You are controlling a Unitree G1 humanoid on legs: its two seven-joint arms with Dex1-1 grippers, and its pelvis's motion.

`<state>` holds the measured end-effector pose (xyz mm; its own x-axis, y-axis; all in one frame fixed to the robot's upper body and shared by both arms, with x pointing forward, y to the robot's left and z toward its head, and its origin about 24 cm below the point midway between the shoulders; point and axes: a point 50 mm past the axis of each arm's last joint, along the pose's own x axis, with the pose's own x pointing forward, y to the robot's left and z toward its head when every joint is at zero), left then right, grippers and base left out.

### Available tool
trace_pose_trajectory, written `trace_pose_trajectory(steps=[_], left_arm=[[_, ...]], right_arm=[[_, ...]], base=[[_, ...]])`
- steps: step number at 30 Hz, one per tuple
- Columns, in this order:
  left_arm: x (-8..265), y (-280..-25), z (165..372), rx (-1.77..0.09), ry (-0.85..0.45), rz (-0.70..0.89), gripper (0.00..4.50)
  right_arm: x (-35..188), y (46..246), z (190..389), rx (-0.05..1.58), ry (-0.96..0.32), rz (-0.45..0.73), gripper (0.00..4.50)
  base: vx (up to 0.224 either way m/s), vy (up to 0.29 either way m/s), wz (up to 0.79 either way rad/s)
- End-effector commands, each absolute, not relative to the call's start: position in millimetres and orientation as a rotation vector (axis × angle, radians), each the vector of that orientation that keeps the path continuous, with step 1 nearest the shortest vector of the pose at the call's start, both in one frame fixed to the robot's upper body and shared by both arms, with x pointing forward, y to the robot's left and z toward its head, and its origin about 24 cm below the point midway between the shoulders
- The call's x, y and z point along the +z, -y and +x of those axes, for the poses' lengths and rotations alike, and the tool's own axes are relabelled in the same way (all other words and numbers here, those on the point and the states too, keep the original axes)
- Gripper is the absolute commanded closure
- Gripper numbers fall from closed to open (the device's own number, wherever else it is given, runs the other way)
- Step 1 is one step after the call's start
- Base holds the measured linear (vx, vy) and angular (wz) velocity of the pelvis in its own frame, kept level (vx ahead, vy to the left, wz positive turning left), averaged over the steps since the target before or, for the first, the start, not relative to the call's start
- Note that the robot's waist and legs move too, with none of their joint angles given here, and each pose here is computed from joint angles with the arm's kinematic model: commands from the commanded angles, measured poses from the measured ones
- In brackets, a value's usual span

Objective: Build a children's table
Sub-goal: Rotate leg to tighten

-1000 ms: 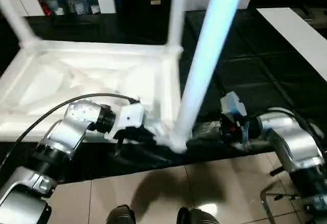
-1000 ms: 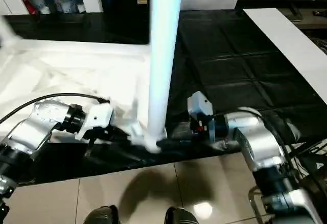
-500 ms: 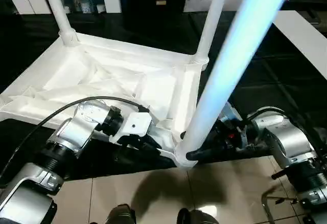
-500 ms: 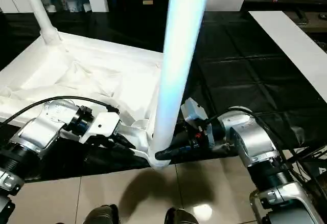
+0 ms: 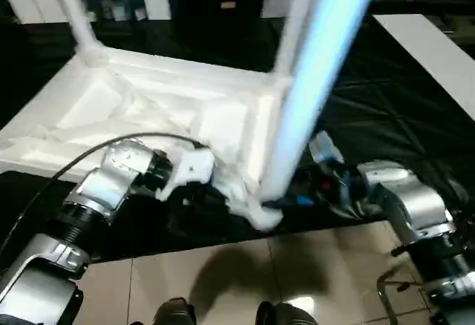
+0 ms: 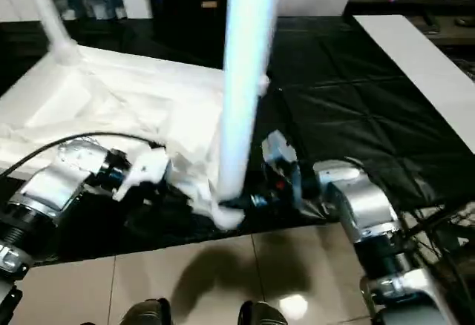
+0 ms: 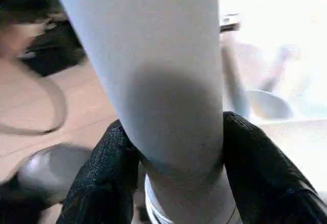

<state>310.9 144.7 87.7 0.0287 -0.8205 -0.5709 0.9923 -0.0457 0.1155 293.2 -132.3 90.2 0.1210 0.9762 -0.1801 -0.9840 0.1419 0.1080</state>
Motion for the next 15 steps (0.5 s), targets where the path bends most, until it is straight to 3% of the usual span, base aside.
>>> trace_pose_trajectory(steps=[1, 8, 10, 15], left_arm=[[86, -140, 317, -1.4, -0.39, 0.515, 4.5], [91, -117, 334, -1.131, -0.358, 0.366, 4.5], [91, -99, 345, -0.996, -0.344, 0.315, 4.5], [94, -81, 353, -0.851, -0.311, 0.305, 4.5]], right_arm=[[86, 126.1, 301.8, 1.26, -0.207, -0.039, 2.45], [78, 100.7, 316.4, 0.942, -0.225, 0.045, 2.51], [73, 85.2, 326.2, 0.754, -0.262, 0.051, 2.52], [75, 62.3, 333.0, 0.597, -0.253, 0.082, 2.52]], base=[[0.0, 0.0, 0.0], [0.0, 0.0, 0.0], [0.0, 0.0, 0.0], [0.0, 0.0, 0.0]])
